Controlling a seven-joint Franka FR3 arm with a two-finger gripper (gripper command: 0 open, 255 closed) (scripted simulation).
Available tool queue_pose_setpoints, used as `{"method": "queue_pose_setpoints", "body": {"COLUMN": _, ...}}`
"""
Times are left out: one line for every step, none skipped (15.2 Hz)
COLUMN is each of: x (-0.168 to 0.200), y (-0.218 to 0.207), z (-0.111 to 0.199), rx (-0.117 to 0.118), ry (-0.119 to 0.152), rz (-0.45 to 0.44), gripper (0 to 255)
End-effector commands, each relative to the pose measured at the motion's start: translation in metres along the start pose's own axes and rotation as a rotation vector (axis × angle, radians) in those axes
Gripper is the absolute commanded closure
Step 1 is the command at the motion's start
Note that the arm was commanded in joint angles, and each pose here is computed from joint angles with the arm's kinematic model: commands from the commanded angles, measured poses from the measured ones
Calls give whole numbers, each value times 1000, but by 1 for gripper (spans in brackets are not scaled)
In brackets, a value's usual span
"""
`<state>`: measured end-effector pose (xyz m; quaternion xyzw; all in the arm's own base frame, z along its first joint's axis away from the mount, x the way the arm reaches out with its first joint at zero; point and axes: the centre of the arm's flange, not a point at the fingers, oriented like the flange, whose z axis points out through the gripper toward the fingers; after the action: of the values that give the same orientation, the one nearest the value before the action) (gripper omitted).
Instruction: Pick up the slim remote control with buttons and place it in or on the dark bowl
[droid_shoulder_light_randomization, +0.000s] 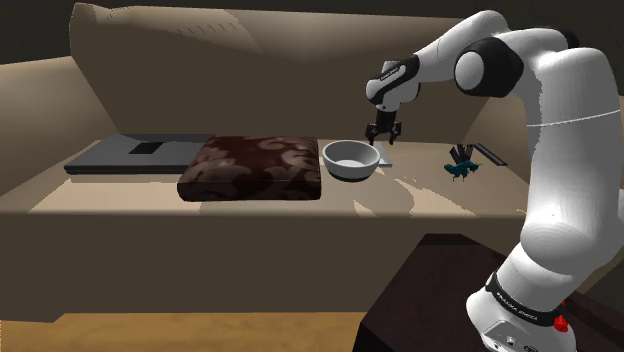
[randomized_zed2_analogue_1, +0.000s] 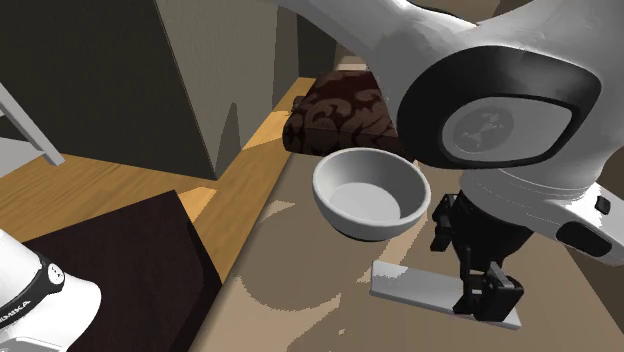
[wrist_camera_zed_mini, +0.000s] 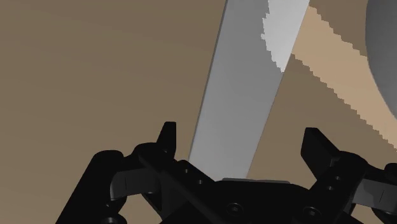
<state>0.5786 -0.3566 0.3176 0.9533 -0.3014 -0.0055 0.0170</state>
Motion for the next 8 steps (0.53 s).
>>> {"method": "queue_pose_setpoints", "body": {"x": 5, "y": 2, "z": 11, "rx": 0, "ry": 1, "rz": 6, "gripper": 0}}
{"method": "queue_pose_setpoints", "body": {"x": 5, "y": 2, "z": 16, "rx": 0, "ry": 1, "rz": 6, "gripper": 0}}
{"method": "queue_pose_setpoints", "body": {"x": 5, "y": 2, "z": 21, "rx": 0, "ry": 1, "rz": 6, "gripper": 0}}
{"method": "queue_pose_setpoints", "body": {"x": 5, "y": 2, "z": 27, "rx": 0, "ry": 1, "rz": 6, "gripper": 0}}
{"method": "queue_pose_setpoints", "body": {"x": 6, "y": 2, "z": 32, "rx": 0, "ry": 1, "rz": 6, "gripper": 0}}
{"method": "queue_pose_setpoints", "body": {"x": 6, "y": 2, "z": 37, "rx": 0, "ry": 1, "rz": 6, "gripper": 0}}
{"method": "queue_pose_setpoints", "body": {"x": 5, "y": 2, "z": 40, "rx": 0, "ry": 1, "rz": 6, "gripper": 0}}
{"method": "queue_pose_setpoints", "body": {"x": 5, "y": 2, "z": 40, "rx": 0, "ry": 1, "rz": 6, "gripper": 0}}
